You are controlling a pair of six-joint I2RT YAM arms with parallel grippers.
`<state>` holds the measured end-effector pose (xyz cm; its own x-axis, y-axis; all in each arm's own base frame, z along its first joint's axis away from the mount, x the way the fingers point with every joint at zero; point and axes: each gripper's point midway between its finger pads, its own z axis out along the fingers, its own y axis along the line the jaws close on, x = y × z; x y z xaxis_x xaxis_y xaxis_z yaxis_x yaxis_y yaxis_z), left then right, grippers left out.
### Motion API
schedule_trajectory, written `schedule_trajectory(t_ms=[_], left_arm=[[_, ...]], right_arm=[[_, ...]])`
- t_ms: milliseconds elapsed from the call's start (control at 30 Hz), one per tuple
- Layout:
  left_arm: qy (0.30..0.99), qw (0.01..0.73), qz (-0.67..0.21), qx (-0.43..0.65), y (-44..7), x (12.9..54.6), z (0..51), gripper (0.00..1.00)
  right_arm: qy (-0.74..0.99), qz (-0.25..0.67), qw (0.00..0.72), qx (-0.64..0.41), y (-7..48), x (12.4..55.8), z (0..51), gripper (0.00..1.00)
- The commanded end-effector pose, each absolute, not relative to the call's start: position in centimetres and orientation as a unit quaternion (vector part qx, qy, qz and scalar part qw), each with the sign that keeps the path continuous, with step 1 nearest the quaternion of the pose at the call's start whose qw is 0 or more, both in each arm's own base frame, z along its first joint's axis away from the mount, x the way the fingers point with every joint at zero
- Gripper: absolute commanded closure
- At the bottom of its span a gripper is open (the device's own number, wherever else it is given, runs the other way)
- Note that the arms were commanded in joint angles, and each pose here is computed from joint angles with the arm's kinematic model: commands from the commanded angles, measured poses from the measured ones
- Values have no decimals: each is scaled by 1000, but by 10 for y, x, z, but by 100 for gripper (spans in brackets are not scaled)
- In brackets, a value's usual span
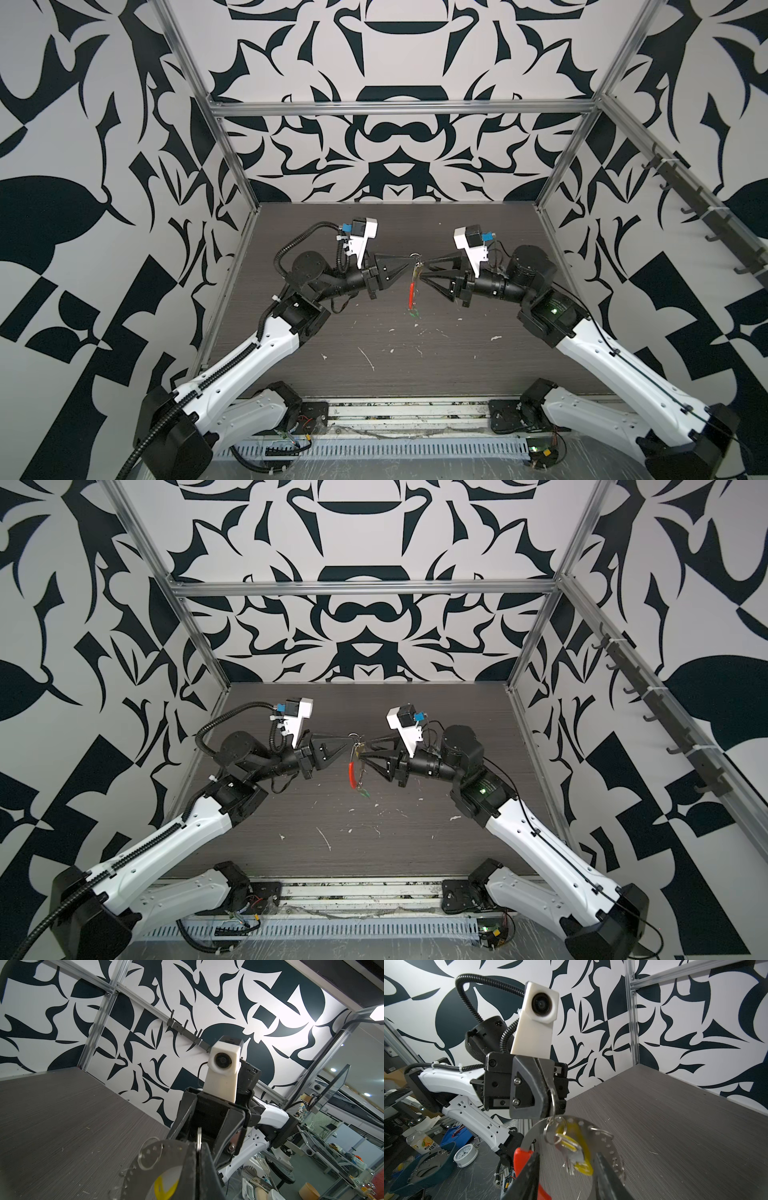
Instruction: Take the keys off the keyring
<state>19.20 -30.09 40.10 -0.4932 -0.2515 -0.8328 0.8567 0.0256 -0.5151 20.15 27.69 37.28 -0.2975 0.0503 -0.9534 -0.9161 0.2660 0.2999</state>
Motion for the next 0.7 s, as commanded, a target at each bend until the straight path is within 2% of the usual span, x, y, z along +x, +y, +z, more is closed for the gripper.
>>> schedule_trajectory(t_ms=[0,300,667], left_arm=[[550,444,-654,269,-298,186,414,100],[547,436,-659,277,-301,182,414,100],[548,438,-658,275,-300,182,414,100]], right_arm=[[595,492,530,-351,275,198,403,54],[591,493,531,-356,283,201,404,54],[589,495,526,-362,286,198,404,69]])
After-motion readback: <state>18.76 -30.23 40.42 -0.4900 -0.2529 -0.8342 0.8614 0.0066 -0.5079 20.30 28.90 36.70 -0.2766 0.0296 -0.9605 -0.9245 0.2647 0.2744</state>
